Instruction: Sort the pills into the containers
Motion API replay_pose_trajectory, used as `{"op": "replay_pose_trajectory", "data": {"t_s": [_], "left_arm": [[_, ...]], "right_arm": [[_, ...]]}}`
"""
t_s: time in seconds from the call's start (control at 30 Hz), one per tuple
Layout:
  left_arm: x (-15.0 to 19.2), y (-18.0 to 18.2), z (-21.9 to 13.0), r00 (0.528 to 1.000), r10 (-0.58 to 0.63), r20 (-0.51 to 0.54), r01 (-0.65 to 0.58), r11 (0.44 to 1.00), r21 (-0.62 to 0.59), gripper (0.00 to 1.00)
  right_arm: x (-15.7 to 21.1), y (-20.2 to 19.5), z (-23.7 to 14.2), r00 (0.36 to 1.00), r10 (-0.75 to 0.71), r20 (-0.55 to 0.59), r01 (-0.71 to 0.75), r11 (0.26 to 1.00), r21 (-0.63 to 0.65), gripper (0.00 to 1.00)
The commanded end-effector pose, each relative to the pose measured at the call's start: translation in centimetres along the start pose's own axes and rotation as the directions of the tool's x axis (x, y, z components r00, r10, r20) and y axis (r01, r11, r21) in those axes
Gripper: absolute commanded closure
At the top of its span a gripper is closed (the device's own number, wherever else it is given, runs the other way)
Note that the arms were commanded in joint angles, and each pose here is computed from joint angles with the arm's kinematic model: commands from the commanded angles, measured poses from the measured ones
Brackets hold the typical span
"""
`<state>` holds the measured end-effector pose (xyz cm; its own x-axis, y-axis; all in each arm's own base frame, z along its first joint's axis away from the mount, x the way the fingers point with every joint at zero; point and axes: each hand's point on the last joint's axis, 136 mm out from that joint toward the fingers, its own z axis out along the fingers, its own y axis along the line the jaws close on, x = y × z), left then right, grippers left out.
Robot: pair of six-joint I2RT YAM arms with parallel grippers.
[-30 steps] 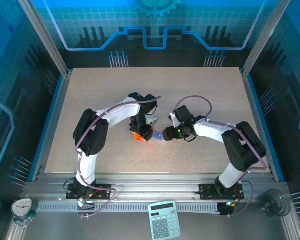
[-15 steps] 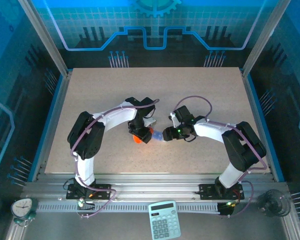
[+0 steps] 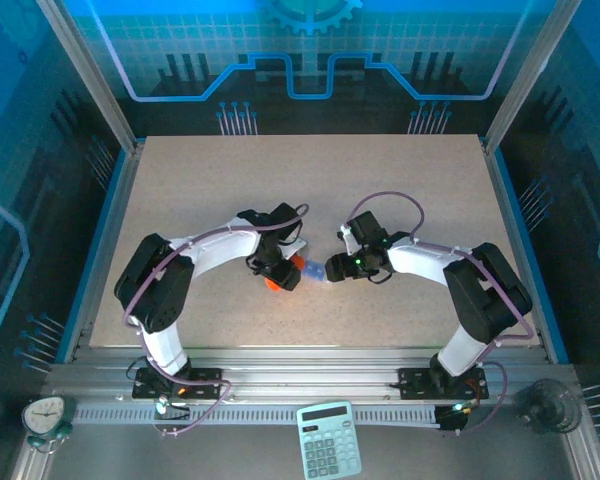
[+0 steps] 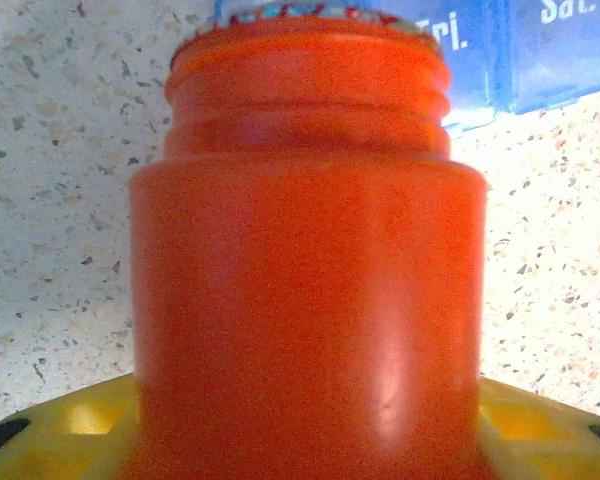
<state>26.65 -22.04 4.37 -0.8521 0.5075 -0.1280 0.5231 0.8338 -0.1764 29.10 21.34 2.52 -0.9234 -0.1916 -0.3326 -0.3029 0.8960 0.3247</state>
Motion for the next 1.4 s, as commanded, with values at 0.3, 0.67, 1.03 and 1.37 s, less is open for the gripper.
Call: {"op": "replay_pose_trajectory", "data": {"t_s": [0.3, 0.67, 1.03, 1.37], "left_arm": [[-1.8, -1.2, -0.4, 0.973, -0.017, 0.230, -0.002, 0.997, 0.080, 0.95], [-2.8, -1.3, -1.5, 0.921, 0.009, 0.389, -0.041, 0.996, 0.075, 0.95], [-4.9, -1.9, -5.2, 0.773, 0.016, 0.634, -0.088, 0.993, 0.082, 0.97], [-8.3, -3.3, -11.4, 0.566, 0.043, 0.824, -0.168, 0.984, 0.064, 0.98]], "right_arm": [[2.4, -0.7, 0.8, 0.997, 0.008, -0.080, -0.005, 0.999, 0.041, 0.30], [1.0, 0.0, 0.2, 0.998, 0.002, -0.065, 0.000, 1.000, 0.026, 0.30], [-1.4, 0.9, -3.5, 1.000, 0.008, 0.009, -0.008, 1.000, 0.009, 0.29], [-5.2, 1.1, -11.4, 0.976, 0.107, 0.192, -0.090, 0.991, -0.096, 0.28]]}}
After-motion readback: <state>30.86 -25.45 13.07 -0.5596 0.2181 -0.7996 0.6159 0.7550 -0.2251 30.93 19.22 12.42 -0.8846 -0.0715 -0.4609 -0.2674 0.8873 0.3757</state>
